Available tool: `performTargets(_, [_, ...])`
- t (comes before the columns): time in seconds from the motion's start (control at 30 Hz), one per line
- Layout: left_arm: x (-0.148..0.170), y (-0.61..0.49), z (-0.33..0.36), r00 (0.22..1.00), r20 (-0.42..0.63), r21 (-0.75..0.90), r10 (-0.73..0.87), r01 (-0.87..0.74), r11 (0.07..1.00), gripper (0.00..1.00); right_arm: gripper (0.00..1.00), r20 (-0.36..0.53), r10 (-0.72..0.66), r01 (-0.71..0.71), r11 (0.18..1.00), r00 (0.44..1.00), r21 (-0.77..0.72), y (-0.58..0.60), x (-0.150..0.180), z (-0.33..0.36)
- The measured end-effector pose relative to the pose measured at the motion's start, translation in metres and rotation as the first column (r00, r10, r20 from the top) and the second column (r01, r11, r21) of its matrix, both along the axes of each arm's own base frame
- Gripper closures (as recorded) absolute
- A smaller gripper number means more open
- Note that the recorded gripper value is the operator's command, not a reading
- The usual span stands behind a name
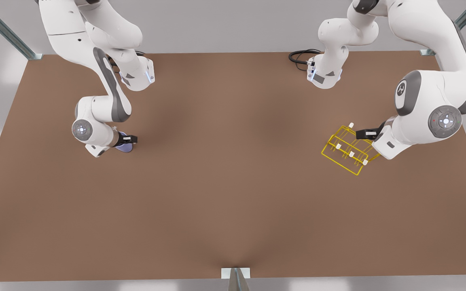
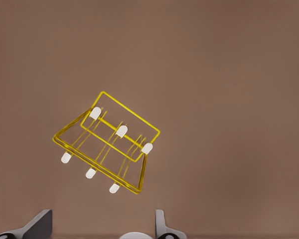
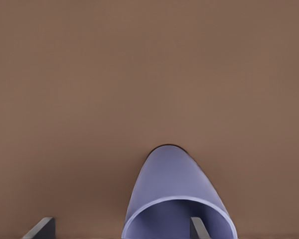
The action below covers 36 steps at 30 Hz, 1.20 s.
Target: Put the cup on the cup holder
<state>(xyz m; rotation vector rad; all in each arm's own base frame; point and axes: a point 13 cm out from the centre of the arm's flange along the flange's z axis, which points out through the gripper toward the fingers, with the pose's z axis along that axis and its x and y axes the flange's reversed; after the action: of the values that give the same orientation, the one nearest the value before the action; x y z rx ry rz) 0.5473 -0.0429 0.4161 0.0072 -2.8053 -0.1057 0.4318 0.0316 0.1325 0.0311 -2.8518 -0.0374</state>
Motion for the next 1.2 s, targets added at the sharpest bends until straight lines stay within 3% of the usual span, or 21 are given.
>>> performTargets(0.07, [0.0, 0.0, 0.0, 1.0, -0.001, 0.0, 0.0, 0.0, 1.0, 0.0, 0.06, -0.005, 0.0, 0.0, 1.0, 1.0, -0.002, -0.003, -0.002, -0.004])
performTargets(0.13, [0.0, 0.0, -0.001, 1.0, -0.001, 0.0, 0.001, -0.001, 1.0, 0.0, 0.23, -0.007, 0.004, -0.004, 1.0, 1.0, -0.003, -0.003, -0.003, -0.006])
performTargets(0.33, [0.0, 0.0, 0.0, 1.0, -0.001, 0.001, 0.001, -0.001, 1.0, 0.0, 0.32, -0.006, 0.012, -0.012, 1.0, 1.0, 0.001, -0.001, -0.002, -0.019])
performTargets(0.37, [0.0, 0.0, 0.0, 1.0, 0.0, 0.001, 0.001, -0.001, 1.0, 0.0, 0.38, -0.003, 0.012, -0.012, 1.0, 1.0, 0.002, -0.001, -0.002, -0.02])
performTargets(0.43, [0.0, 0.0, 0.0, 1.0, 0.0, 0.001, 0.001, -0.001, 1.0, 0.0, 0.62, 0.005, 0.012, -0.012, 1.0, 1.0, 0.003, -0.001, 0.001, -0.021])
performTargets(0.5, [0.0, 0.0, 0.0, 1.0, 0.0, 0.001, 0.001, -0.001, 1.0, 0.0, 0.79, 0.011, 0.012, -0.012, 1.0, 1.0, 0.005, -0.001, 0.003, -0.021])
performTargets(0.83, [0.001, 0.0, -0.001, 1.0, -0.001, 0.001, 0.002, -0.002, 1.0, 0.0, 0.79, 0.065, 0.013, -0.014, 1.0, 0.998, 0.007, -0.005, 0.029, -0.009])
performTargets(1.03, [0.001, 0.0, 0.0, 1.0, 0.001, 0.001, 0.002, -0.002, 1.0, 0.0, 0.79, 0.188, 0.043, -0.049, 0.998, 0.981, 0.027, 0.023, 0.094, 0.041])
performTargets(1.2, [0.001, 0.0, 0.001, 1.0, 0.003, 0.001, 0.002, -0.002, 1.0, 0.0, 0.79, 0.223, -0.016, -0.026, 0.982, 0.975, 0.186, 0.113, 0.146, 0.044])
